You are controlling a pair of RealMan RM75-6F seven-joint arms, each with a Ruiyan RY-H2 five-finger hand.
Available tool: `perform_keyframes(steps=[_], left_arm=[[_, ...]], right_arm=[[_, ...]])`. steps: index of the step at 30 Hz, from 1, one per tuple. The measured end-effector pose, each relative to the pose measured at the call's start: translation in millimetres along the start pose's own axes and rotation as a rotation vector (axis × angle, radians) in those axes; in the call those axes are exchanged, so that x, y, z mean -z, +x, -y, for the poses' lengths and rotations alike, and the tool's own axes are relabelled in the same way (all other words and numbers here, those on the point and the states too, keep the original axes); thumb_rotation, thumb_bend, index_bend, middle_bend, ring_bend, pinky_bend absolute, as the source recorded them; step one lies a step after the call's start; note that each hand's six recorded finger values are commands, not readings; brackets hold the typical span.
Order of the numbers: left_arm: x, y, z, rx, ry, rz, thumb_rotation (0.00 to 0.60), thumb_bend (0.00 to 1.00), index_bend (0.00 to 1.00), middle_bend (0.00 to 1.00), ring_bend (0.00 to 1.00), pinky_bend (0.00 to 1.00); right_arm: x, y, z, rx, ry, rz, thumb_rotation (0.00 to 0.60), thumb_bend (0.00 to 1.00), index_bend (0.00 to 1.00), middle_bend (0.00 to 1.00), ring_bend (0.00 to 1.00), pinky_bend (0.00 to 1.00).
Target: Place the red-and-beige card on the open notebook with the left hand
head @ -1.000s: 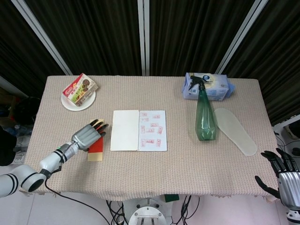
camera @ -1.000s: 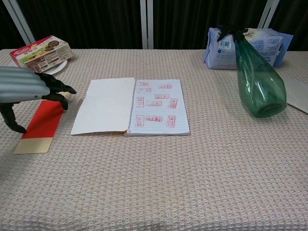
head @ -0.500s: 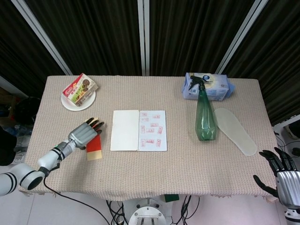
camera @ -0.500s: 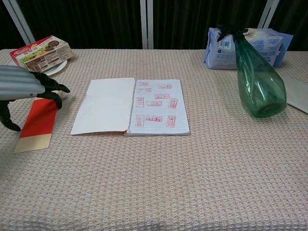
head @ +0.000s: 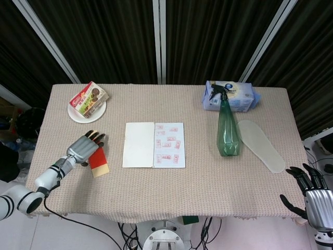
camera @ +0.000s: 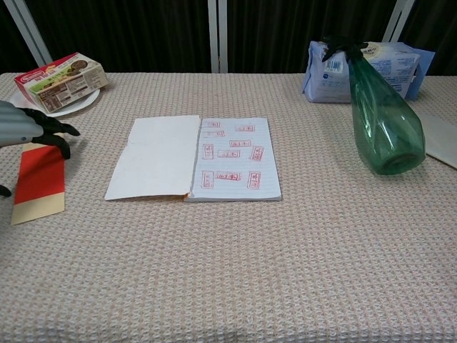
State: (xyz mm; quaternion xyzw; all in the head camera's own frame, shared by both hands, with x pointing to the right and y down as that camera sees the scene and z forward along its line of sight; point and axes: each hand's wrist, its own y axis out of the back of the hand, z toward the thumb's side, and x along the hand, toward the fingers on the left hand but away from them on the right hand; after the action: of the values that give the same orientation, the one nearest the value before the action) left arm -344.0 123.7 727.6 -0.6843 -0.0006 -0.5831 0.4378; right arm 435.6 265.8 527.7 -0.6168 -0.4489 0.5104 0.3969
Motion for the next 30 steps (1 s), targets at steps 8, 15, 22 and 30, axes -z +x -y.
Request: perform_keyframes(steps=[8,15,22,30], left_arm=[[1.9,5.6,6.3,-0.003,-0.019,-0.003,0.6,0.05,0.26,0.0,0.0,0.07],[-1.7,8.6,4.9,-0.018,-0.044,0.01,0.6,0.1,0.36,0.0,0.0,0.07],[-6.4,6.4,-1.4,-0.043,-0.038,0.036,0.6,0.3,0.4,0.0,0.0,0.07],[-10.7,4.4,-6.6,-0.053,-0.036,0.049,0.6,0.4,0.41,0.0,0.0,0.07]], right_arm=[[-1.3,1.0,0.0,0.001,0.003,0.003,0.6,0.18,0.26,0.21,0.1,0.17],[-0.6,3.1,-2.2,0.01,0.004,0.008,0.6,0.18,0.26,0.21,0.1,0.17],[-0.5,3.3,-1.8,0.01,0.001,0.007,0.6,0.18,0.26,0.21,0.1,0.17],[1.0,4.1,-1.6,0.01,-0.002,0.01,0.6,0.18,0.26,0.21,0.1,0.17]])
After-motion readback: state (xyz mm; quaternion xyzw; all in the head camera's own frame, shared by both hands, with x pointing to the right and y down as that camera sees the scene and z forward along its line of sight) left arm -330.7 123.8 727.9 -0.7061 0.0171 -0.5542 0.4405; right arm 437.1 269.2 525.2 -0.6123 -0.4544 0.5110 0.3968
